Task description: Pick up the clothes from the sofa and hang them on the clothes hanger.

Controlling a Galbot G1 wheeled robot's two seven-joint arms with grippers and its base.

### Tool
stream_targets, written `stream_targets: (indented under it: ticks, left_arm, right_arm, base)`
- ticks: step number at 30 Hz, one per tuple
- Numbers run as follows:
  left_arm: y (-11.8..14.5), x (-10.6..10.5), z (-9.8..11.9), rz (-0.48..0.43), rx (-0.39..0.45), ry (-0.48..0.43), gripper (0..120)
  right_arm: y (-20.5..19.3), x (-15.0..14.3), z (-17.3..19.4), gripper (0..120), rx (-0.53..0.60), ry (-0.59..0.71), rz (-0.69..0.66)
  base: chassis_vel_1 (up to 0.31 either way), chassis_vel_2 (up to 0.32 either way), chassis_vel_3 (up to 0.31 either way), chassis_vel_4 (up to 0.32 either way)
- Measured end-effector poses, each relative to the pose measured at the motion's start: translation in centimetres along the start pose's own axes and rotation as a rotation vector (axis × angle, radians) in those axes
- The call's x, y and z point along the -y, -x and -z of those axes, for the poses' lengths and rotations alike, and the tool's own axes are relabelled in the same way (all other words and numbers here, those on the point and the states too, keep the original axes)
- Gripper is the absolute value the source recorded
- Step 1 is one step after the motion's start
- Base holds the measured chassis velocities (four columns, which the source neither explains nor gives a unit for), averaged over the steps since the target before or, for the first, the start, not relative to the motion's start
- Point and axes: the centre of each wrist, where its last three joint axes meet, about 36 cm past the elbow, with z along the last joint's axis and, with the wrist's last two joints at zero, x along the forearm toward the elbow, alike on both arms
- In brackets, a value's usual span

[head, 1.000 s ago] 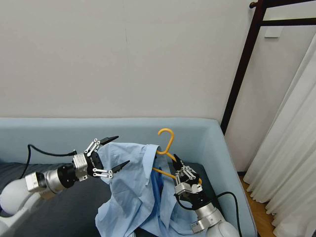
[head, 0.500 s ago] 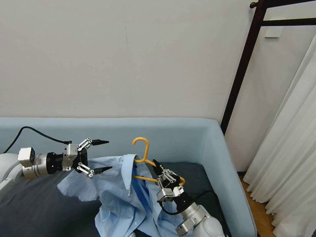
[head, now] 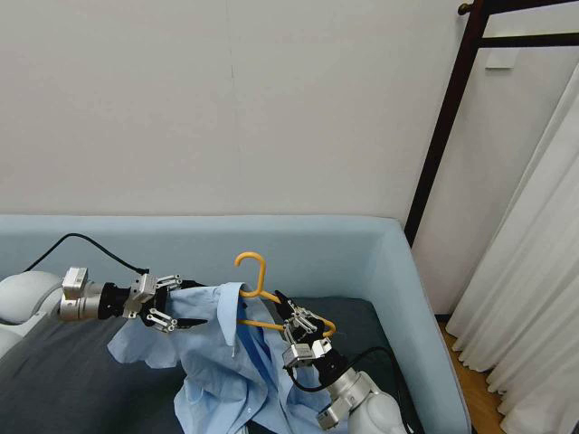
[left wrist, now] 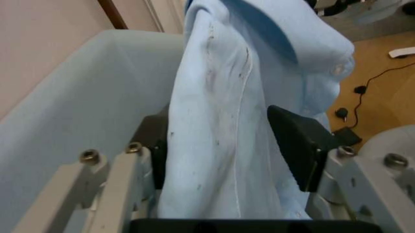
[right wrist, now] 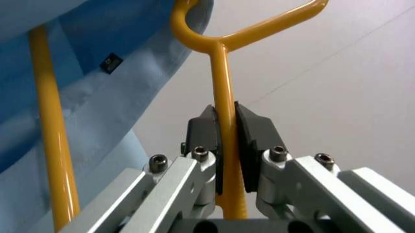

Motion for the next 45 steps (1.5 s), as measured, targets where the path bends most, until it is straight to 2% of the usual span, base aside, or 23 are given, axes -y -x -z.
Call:
stream_targets:
  ticks: [5, 7, 11, 13, 17, 23, 26, 28, 29, 32, 34, 37, 40, 43, 44, 45]
  left_arm:
    - [0.5, -0.4, -0.3, -0.019, -0.009, -0.017, 34]
    - [0.6, -0.5, -0.5, -0.023, -0.009, -0.020, 30]
    - [0.9, -1.0, -0.9, -0.038, -0.001, -0.028, 11]
    - [1.0, -1.1, -0.9, -0.042, 0.000, -0.029, 7]
    - [1.1, -1.2, -0.9, -0.043, 0.004, -0.030, 5]
    - [0.3, -1.2, -0.6, -0.012, 0.029, -0.034, 5]
    - [-0.5, -1.0, -0.8, 0.024, 0.044, -0.043, 5]
    - [-1.1, -0.9, -0.8, 0.042, 0.049, -0.047, 3]
    - [-1.1, -0.9, -0.8, 0.042, 0.049, -0.047, 3]
    - [-1.5, -0.6, -1.1, 0.052, 0.047, -0.053, 3]
    - [-1.6, -0.5, -1.1, 0.054, 0.045, -0.054, 3]
    - [-2.0, -0.2, -1.1, 0.057, 0.042, -0.052, 3]
    - [-2.2, -0.2, -1.0, 0.060, 0.039, -0.050, 3]
    - [-2.5, -0.2, -0.8, 0.064, 0.035, -0.044, 3]
    - [-2.5, -0.2, -0.8, 0.064, 0.035, -0.044, 3]
    - [-2.7, -0.1, -0.5, 0.065, 0.036, -0.038, 3]
  right_arm:
    - [0.2, 0.2, -0.2, 6, 0.005, -0.005, -0.007]
    - [0.2, 0.3, -0.2, 6, 0.005, -0.005, -0.009]
    - [0.3, 0.3, 0.5, 6, -0.010, 0.043, -0.025]
    - [0.4, 0.3, 0.7, 7, -0.011, 0.052, -0.030]
    - [0.4, 0.4, 1.3, 7, -0.012, 0.081, -0.040]
    - [0.1, 0.9, 2.2, 14, -0.023, 0.225, -0.032]
    - [-0.1, 1.6, 3.2, 26, 0.011, 0.402, 0.000]
    - [-0.3, 2.0, 4.1, 35, 0.024, 0.564, 0.010]
    - [-0.3, 2.0, 4.1, 35, 0.024, 0.564, 0.010]
    - [-0.7, 2.5, 5.2, 47, 0.051, 0.738, 0.018]
    - [-0.9, 2.6, 5.4, 51, 0.067, 0.779, 0.022]
    - [-1.8, 2.6, 6.1, 66, 0.091, 0.886, 0.054]
    - [-2.5, 2.4, 6.4, 72, 0.055, 0.941, 0.066]
    - [-3.8, 1.9, 6.6, 84, -0.050, 1.028, 0.087]
    - [-3.8, 1.9, 6.6, 84, -0.050, 1.028, 0.087]
    - [-4.6, 1.8, 6.4, 92, -0.177, 1.092, 0.099]
  base:
    - [0.000, 0.000, 0.000, 0.000]
    - [0.000, 0.000, 0.000, 0.000]
    - [0.000, 0.000, 0.000, 0.000]
    - [0.000, 0.000, 0.000, 0.000]
    - [0.000, 0.000, 0.000, 0.000]
    - [0.000, 0.000, 0.000, 0.000]
    - [0.000, 0.000, 0.000, 0.000]
    - [0.000, 0.000, 0.000, 0.000]
    - [0.000, 0.000, 0.000, 0.000]
    - [0.000, 0.000, 0.000, 0.000]
    - [0.000, 0.000, 0.000, 0.000]
    - [0.000, 0.000, 0.000, 0.000]
    - [0.000, 0.000, 0.000, 0.000]
    - [0.000, 0.000, 0.000, 0.000]
    - [0.000, 0.000, 0.000, 0.000]
    - [0.000, 0.000, 0.000, 0.000]
